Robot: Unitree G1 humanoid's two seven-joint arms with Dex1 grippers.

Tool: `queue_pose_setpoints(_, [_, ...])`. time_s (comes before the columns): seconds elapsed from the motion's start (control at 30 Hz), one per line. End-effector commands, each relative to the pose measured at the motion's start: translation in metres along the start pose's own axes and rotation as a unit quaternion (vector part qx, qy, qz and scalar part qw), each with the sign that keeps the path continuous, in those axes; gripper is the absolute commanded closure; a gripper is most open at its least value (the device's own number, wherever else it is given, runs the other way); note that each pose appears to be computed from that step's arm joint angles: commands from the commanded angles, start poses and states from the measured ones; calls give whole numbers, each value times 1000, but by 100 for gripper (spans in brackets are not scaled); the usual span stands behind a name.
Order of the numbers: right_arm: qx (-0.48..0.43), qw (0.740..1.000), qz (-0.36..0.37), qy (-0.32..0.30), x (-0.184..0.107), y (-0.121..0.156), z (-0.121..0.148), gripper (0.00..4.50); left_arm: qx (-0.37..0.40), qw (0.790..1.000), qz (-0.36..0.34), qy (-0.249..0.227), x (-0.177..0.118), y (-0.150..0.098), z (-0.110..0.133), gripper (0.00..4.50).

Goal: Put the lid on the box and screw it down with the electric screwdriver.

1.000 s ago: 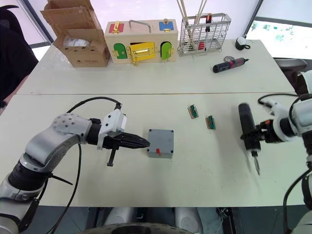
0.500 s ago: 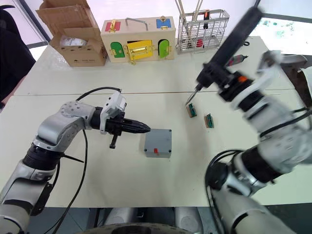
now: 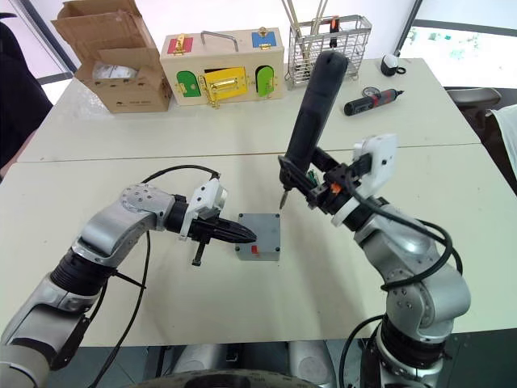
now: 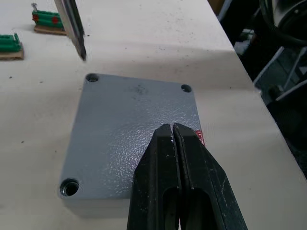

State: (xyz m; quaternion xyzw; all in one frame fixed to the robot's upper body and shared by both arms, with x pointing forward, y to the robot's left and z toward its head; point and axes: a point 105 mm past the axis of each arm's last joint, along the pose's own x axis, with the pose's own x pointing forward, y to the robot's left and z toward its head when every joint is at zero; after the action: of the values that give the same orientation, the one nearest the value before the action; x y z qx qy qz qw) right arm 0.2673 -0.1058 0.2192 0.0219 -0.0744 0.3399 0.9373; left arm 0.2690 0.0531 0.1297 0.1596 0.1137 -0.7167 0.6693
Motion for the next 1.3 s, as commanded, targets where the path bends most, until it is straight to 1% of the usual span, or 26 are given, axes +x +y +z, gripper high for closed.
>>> queue_pose_setpoints(0.03, [-46, 998, 19, -46, -2, 17, 17, 255, 5, 1000, 15, 16, 5, 3, -8, 450])
queue_pose_setpoints(0.2, [-56, 997, 25, -38, -2, 23, 7, 255, 14, 1000, 11, 24, 9, 2, -12, 450])
queue_pose_setpoints(0.3, [-62, 997, 21, -37, -3, 21, 5, 255, 15, 999, 9, 29, 8, 2, -14, 450])
queue_pose_setpoints(0.63, [-78, 996, -4, -43, -5, 3, 11, 255, 22, 999, 12, 40, 4, 8, -19, 450])
queue_pose_setpoints(1.0, [-72, 997, 8, -34, -1, 5, 5, 255, 26, 999, 19, 40, 5, 11, -22, 450])
queue_pose_setpoints(1.3, [-76, 996, 2, -46, 0, 2, 15, 255, 27, 999, 21, 36, 9, 11, -23, 450])
